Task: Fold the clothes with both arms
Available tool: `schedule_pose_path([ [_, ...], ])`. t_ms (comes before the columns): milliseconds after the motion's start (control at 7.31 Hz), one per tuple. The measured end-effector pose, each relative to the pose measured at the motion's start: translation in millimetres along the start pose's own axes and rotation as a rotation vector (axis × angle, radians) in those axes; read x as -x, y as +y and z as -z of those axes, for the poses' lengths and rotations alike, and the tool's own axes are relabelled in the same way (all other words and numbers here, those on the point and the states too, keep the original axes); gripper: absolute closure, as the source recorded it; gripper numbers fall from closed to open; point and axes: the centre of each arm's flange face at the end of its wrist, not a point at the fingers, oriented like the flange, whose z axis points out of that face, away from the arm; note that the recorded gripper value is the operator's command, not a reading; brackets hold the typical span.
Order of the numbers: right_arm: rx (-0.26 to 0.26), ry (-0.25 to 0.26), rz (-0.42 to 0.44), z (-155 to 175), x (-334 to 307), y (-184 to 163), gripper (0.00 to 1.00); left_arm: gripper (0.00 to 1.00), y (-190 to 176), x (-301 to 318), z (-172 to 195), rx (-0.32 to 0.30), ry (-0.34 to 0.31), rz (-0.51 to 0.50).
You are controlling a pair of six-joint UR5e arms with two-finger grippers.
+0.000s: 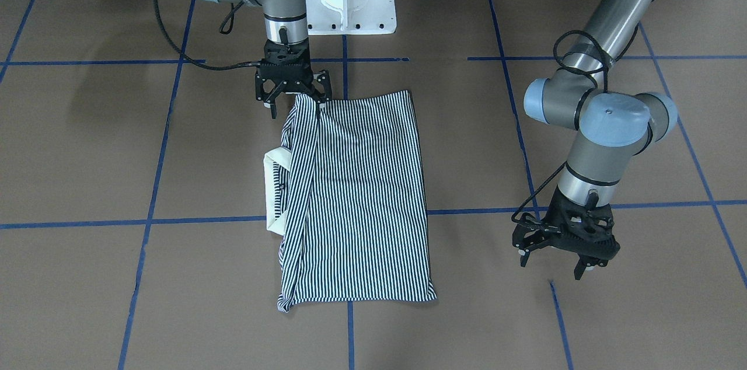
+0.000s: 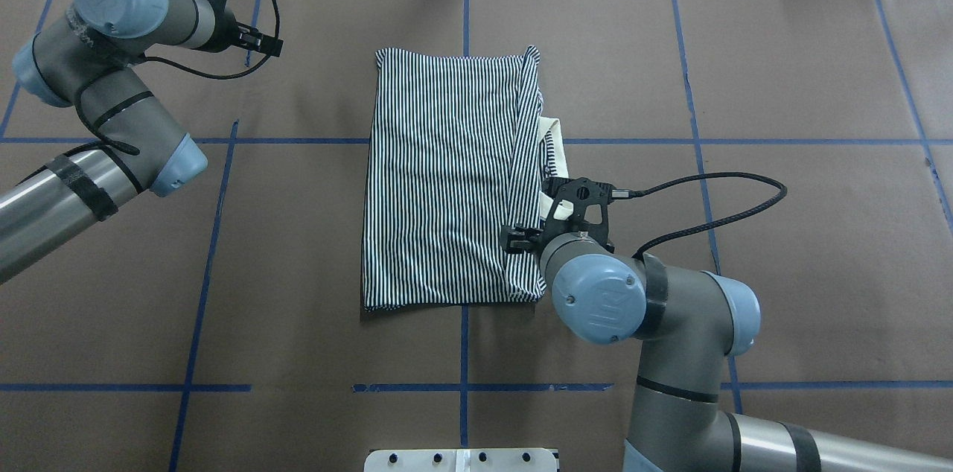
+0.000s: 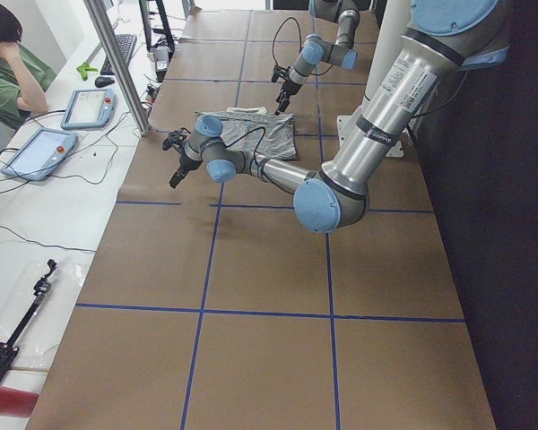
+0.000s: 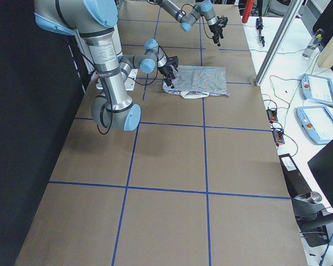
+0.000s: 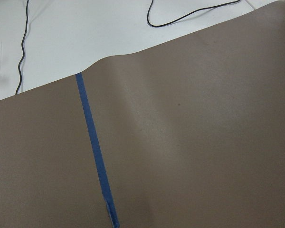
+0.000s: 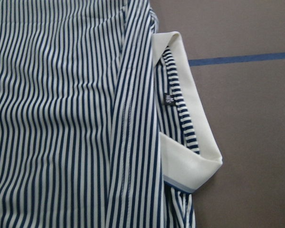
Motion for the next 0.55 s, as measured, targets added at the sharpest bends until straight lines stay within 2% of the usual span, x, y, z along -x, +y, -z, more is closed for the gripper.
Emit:
schedule_pose_path([
  [137, 0.026, 0.019, 0.107, 5, 12, 5, 0.21, 0.00, 0, 0, 0, 0.000, 0.000, 0.000],
  [274, 0.058, 0.030, 0.212, 8, 21, 10, 0.26, 0.00, 0, 0, 0, 0.000, 0.000, 0.001],
  [547, 0.119, 0.019, 0.407, 11, 27, 17, 0.31, 0.00, 1, -1, 0, 0.001, 0.001, 0.011],
])
